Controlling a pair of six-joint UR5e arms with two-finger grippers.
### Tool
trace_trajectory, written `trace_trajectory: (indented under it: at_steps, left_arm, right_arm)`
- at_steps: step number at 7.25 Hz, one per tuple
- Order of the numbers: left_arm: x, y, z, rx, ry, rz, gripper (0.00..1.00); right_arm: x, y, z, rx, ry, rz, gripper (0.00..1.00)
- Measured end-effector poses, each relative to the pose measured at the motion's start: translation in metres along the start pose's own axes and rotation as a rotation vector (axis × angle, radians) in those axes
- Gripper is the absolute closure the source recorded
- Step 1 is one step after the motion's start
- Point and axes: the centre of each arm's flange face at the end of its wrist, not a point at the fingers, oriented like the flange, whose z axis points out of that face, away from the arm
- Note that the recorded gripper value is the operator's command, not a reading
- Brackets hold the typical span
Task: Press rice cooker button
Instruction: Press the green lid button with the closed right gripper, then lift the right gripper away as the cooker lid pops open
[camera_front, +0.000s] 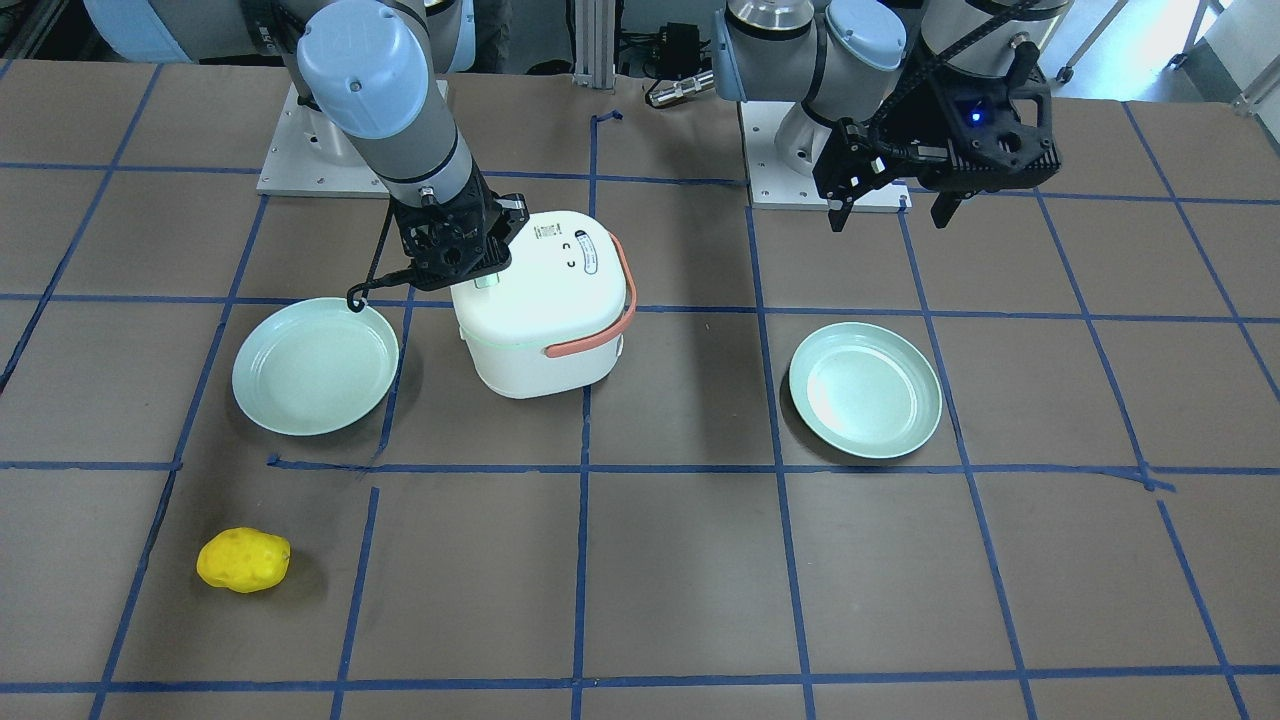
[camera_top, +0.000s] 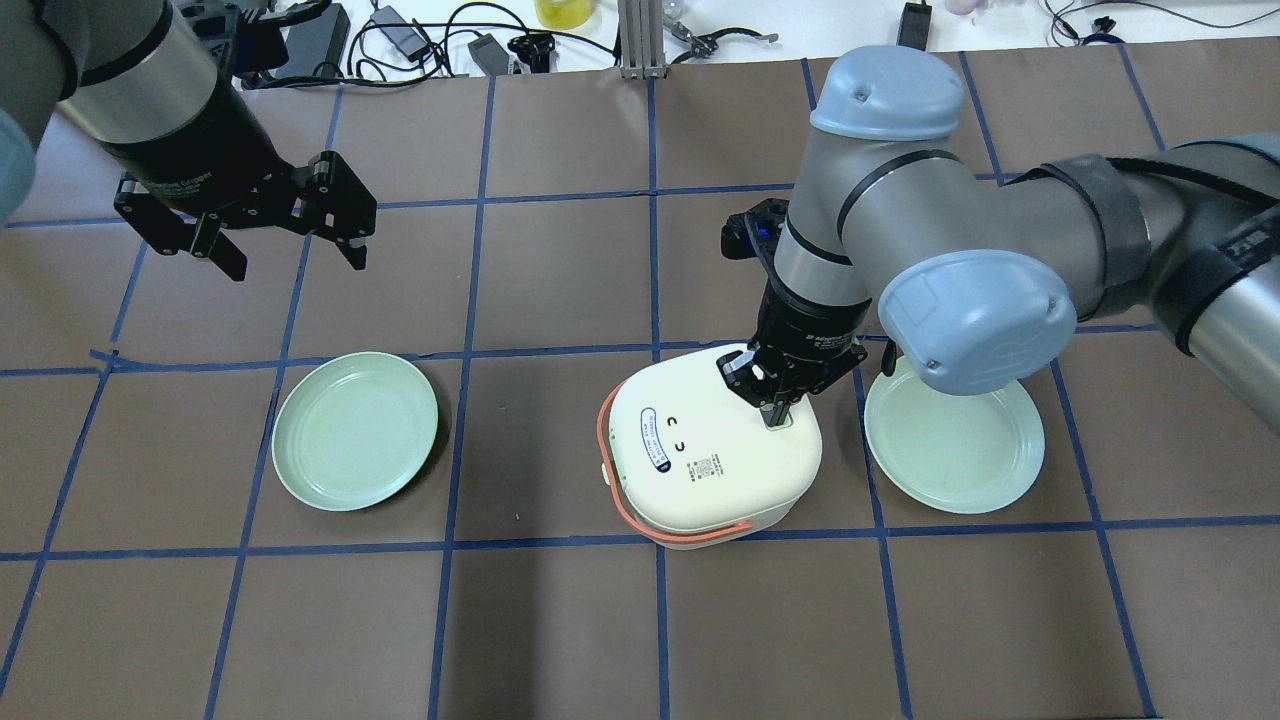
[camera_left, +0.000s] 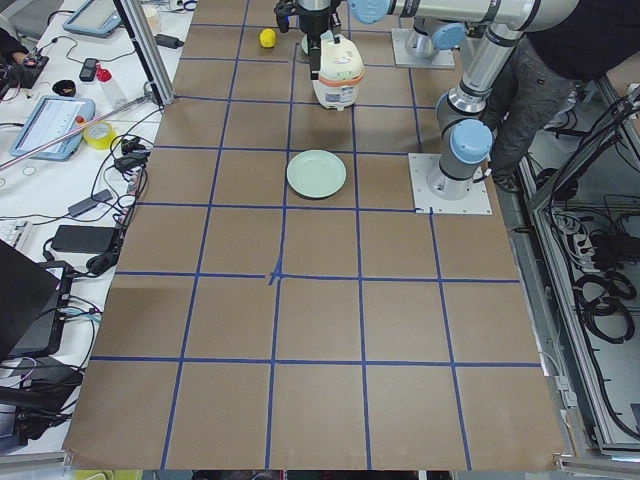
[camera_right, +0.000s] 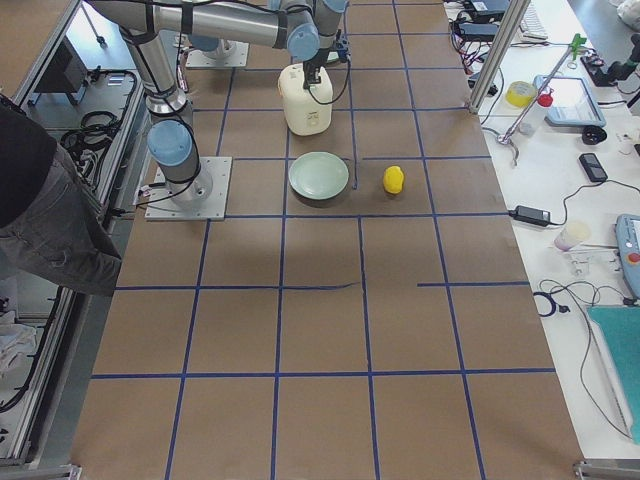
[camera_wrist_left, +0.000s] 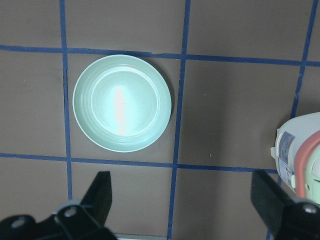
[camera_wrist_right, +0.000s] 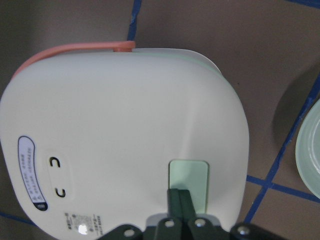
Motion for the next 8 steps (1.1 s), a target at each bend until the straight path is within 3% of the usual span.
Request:
trace_trajectory:
  at_steps: [1, 2, 4, 5, 8]
  left_arm:
    - [0.0, 0.0, 0.0, 0.0, 0.0, 0.0, 0.0]
    - [0.0, 0.0, 0.0, 0.0, 0.0, 0.0, 0.0]
    - [0.0, 0.0, 0.0, 0.0, 0.0, 0.0, 0.0]
    - [0.0, 0.0, 0.0, 0.0, 0.0, 0.0, 0.0]
    - [0.0, 0.0, 0.0, 0.0, 0.0, 0.0, 0.0]
  right_arm:
    - [-0.003, -0.003, -0.021, 0.031, 0.002, 0.014, 0.84]
    - [-0.006, -0.005, -0.05, 0.057, 0.003, 0.033, 0.54]
    - [-0.012, -0.006, -0.116, 0.119, 0.015, 0.045, 0.08]
    - [-0.012, -0.006, -0.146, 0.164, 0.025, 0.05, 0.0]
    - [0.016, -0.007, -0.18, 0.215, 0.109, 0.098, 0.0]
